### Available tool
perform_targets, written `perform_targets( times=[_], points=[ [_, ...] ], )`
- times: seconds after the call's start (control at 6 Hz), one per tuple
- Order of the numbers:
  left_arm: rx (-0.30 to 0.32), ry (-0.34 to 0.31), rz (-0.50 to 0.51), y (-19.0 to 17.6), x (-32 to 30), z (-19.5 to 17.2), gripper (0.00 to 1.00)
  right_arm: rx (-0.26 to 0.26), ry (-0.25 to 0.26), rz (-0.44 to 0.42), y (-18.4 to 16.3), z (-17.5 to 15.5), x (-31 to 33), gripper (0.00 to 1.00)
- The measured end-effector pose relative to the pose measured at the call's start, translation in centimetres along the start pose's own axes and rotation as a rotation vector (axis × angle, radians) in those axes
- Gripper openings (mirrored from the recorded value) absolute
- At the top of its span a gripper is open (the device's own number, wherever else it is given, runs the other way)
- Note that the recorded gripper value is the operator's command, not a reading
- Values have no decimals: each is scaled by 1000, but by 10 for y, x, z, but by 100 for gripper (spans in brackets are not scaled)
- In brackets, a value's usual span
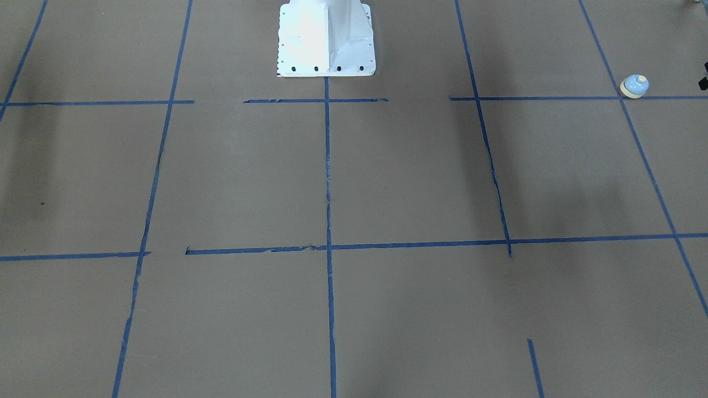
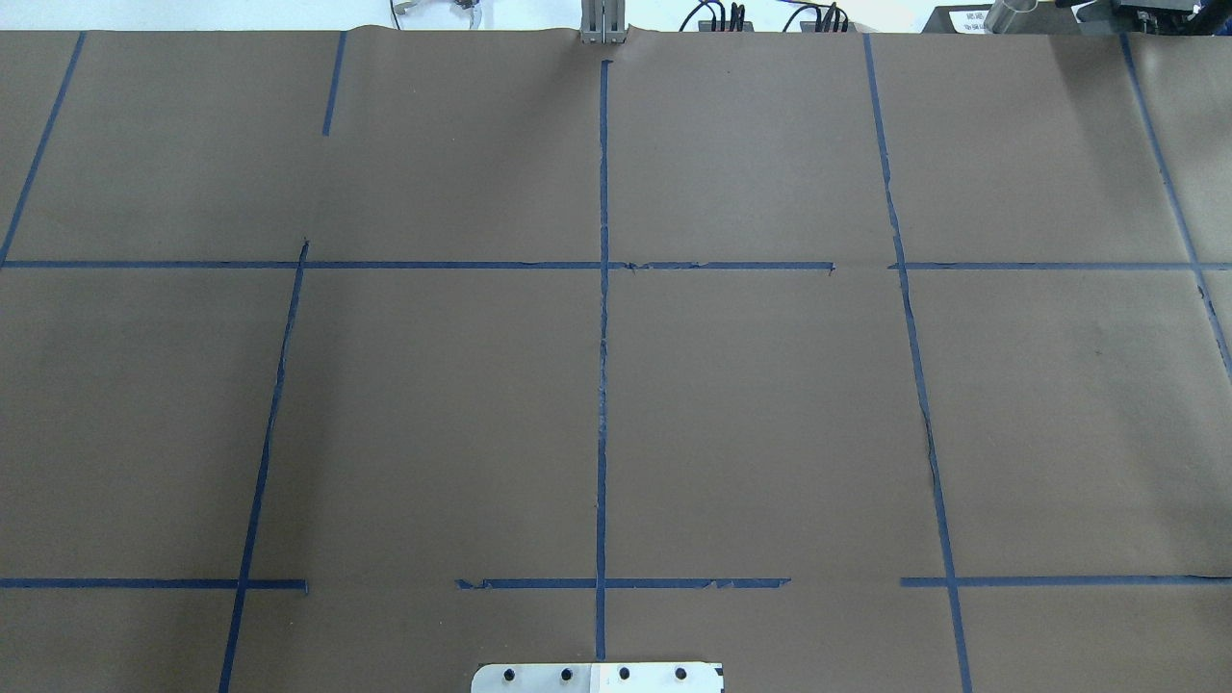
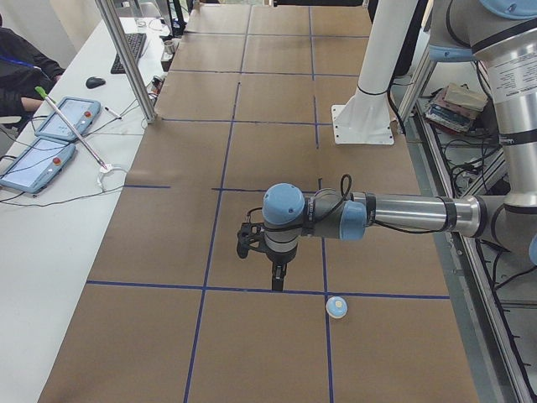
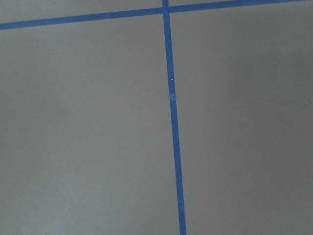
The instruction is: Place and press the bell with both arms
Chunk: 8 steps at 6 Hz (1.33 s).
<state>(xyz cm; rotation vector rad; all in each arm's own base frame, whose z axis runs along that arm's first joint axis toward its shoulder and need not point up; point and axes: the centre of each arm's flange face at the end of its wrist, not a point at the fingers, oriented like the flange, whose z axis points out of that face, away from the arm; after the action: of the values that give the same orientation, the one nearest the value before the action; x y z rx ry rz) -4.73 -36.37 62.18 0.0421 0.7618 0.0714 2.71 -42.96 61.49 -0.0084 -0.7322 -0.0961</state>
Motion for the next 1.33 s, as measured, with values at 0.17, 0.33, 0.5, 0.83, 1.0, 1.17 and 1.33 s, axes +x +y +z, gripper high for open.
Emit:
perform_targets(
  times=[0.17,0.33,0.5,0.83,1.0,1.17,1.33],
  points=[
    [0,0,1,0,1,-1,100,0,0,0,0,0,0,100],
    [-1,-1,2,0,1,-1,100,0,0,0,0,0,0,100],
    [9,-2,12,-5,5,-4,100,0,0,0,0,0,0,100],
    [73,14,71,-41,24,-22,100,0,0,0,0,0,0,100],
    [96,40,104,-43,34,-26,100,1,1,-1,0,0,0,100],
    [90,59,146,-41,47,-16,100,3,0,-2,1,-2,-1,100],
    [36,64,160,-35,63,9,100,6,0,-4,4,-4,-3,100]
  ],
)
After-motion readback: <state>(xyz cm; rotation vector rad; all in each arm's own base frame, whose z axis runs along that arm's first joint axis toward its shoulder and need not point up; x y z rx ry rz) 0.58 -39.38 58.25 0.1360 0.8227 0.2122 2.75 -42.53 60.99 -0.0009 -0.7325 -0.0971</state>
